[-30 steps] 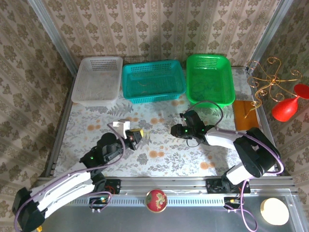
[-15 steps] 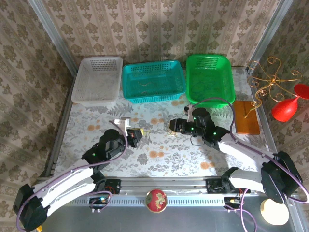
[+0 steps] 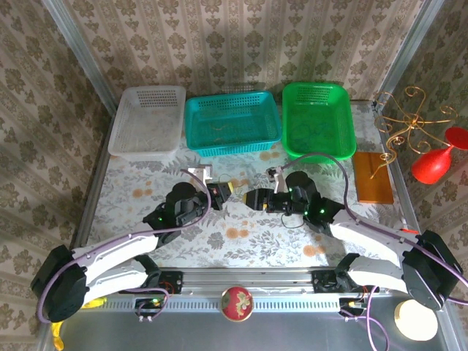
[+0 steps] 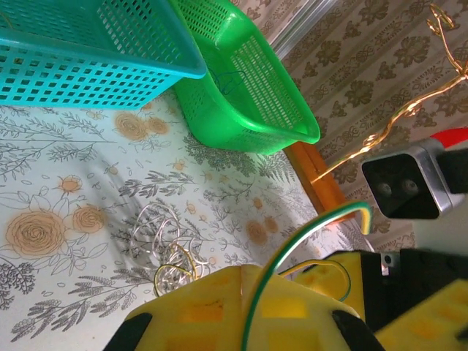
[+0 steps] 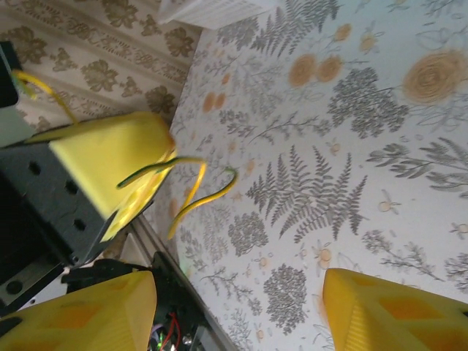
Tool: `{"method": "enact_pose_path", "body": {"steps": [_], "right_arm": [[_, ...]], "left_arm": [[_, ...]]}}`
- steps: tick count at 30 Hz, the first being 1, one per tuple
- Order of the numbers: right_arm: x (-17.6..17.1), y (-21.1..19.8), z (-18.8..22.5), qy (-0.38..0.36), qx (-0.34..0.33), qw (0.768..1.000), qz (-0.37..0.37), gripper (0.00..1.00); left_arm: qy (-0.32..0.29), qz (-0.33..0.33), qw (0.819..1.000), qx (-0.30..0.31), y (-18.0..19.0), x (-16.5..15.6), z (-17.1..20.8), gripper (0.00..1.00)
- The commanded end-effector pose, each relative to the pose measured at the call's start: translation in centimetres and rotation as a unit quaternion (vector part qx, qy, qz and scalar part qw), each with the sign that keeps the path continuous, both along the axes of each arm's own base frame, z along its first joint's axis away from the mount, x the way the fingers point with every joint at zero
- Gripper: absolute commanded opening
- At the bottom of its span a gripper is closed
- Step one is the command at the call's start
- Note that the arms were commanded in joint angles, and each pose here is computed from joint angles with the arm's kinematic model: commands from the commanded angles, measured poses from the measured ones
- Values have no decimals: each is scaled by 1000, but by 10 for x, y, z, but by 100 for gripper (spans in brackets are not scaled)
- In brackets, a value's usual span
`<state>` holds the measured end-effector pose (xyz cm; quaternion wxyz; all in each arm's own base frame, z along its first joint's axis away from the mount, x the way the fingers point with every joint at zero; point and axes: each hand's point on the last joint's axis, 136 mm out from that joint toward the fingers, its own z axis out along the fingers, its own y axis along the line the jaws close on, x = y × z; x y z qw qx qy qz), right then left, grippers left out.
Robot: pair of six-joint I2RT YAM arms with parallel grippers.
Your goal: Untangle the cables
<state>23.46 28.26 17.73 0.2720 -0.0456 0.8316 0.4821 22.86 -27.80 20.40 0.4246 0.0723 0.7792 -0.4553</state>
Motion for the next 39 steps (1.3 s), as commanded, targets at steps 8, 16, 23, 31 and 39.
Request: {"method": "enact_pose_path", "body": {"steps": [8,16,23,31,39], "right_arm": [[11,20,18,-21,22,1000,7,63],[16,23,25,-28,28,999,4,61],[20,13,16,-28,4,1000,-12,23],[33,-28,-33,6,-34,997,-76,0],[41,-53,-44,20,-40,994,-103,0]], "left_arm": [[-15,-2,999,-34,-13,3,27,0],[-13,-8,999,-30,-18,0,23,0],[-17,-3,999,-35,-18,3,27,0],[-19,8,998,-59,-7,26,56,0],[-37,19,997,-63,10,70,89,0]]}}
